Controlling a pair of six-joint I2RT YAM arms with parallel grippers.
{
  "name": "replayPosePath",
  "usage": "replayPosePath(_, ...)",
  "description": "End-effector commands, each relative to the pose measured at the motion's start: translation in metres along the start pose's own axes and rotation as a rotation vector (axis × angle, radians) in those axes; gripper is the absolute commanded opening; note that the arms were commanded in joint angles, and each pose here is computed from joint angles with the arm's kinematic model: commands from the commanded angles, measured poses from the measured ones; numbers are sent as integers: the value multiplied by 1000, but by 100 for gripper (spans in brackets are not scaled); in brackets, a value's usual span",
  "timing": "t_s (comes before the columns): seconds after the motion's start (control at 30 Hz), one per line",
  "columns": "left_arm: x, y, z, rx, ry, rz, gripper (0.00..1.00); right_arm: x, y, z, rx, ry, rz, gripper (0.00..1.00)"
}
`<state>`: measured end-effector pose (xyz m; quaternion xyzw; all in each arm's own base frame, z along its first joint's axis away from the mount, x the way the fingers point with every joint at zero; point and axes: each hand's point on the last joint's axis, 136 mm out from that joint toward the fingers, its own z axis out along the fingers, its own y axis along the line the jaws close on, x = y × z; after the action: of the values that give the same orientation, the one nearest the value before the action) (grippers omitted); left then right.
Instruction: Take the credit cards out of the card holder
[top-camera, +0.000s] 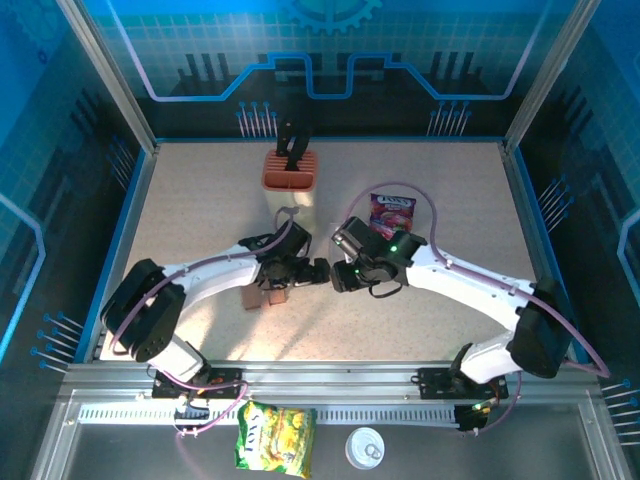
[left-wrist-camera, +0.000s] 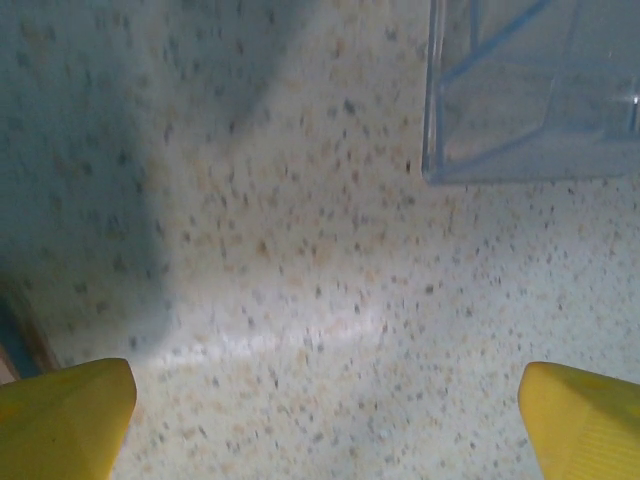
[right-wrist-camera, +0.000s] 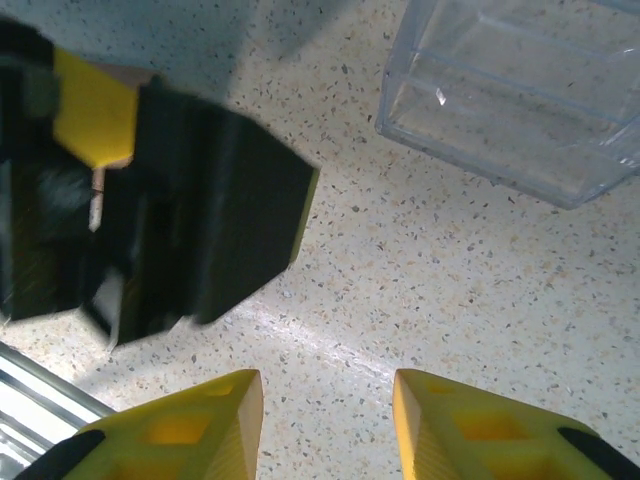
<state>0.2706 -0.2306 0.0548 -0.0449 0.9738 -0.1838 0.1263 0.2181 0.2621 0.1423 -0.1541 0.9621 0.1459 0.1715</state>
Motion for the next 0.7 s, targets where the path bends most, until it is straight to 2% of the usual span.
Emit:
replayPosePath(0.0,-14,18,-8,-123,-20,125,99,7,-14,-6,37,8,25,39)
replayPosePath(0.2,-22,51,-9,-282,0,232,99,8,-17,-7,42,16,27,40)
replayPosePath(0.37,-16,68,3,-223,86,169,99,12,-21,-10,51,12,36,40)
replayPosePath(0.67,31,96,0,-272,244,147,99,22,-30,-9,65,16,53,40)
